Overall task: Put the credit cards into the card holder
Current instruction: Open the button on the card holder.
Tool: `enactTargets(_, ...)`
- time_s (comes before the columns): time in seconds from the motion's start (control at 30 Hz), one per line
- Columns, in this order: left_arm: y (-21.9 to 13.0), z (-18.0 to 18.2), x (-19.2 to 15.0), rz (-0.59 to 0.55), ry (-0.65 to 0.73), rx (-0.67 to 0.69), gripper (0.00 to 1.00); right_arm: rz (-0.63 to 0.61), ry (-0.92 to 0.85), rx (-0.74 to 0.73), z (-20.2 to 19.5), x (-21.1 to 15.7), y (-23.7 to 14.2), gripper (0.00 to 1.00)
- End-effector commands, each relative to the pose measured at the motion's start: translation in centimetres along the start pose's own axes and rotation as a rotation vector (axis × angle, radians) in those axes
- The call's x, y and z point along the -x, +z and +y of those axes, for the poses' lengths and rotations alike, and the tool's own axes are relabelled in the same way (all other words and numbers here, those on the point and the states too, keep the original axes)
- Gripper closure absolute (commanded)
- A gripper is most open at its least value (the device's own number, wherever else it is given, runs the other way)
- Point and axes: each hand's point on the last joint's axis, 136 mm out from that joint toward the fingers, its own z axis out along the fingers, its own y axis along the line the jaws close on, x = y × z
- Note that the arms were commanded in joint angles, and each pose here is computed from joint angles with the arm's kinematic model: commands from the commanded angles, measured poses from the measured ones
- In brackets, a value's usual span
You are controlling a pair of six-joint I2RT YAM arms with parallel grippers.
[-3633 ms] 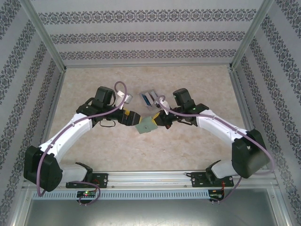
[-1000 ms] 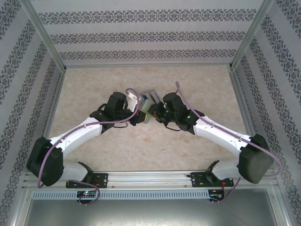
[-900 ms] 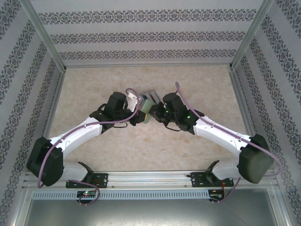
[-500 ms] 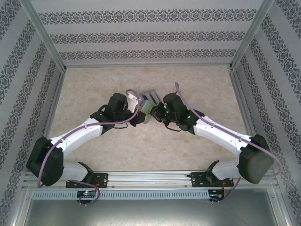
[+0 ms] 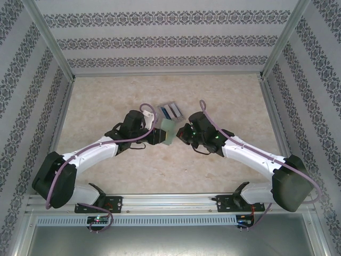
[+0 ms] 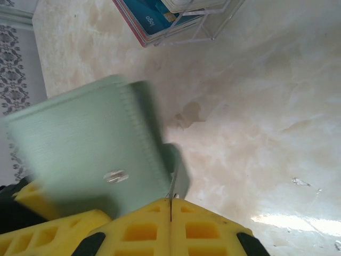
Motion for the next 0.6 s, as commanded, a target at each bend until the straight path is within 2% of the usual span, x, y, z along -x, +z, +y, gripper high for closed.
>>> enactTargets(0.0, 1.0, 0.8, -1.7, 0.016, -0.138, -0.016, 0.60, -0.014, -0.079, -0.030, -1.2, 0.0, -0.5, 1.00)
enactTargets(0.1, 1.5, 1.7, -3.3, 0.028, -0.193, -0.017, 0.52, -0.025, -0.128, -0.054, -2.3, 0.1, -0.4, 1.00)
enactTargets(0.23, 1.8, 2.4, -4.1, 0.048, -0.206, 0.003, 0.46, 0.020, -0.128, -0.091, -3.7, 0.0, -0.1, 1.00)
enactTargets(0.57, 2.0, 0.3, -3.7, 0.076, -0.196, -0.104, 0.27, 0.039, -0.137, -0.017, -1.8, -0.2, -0.4, 1.00)
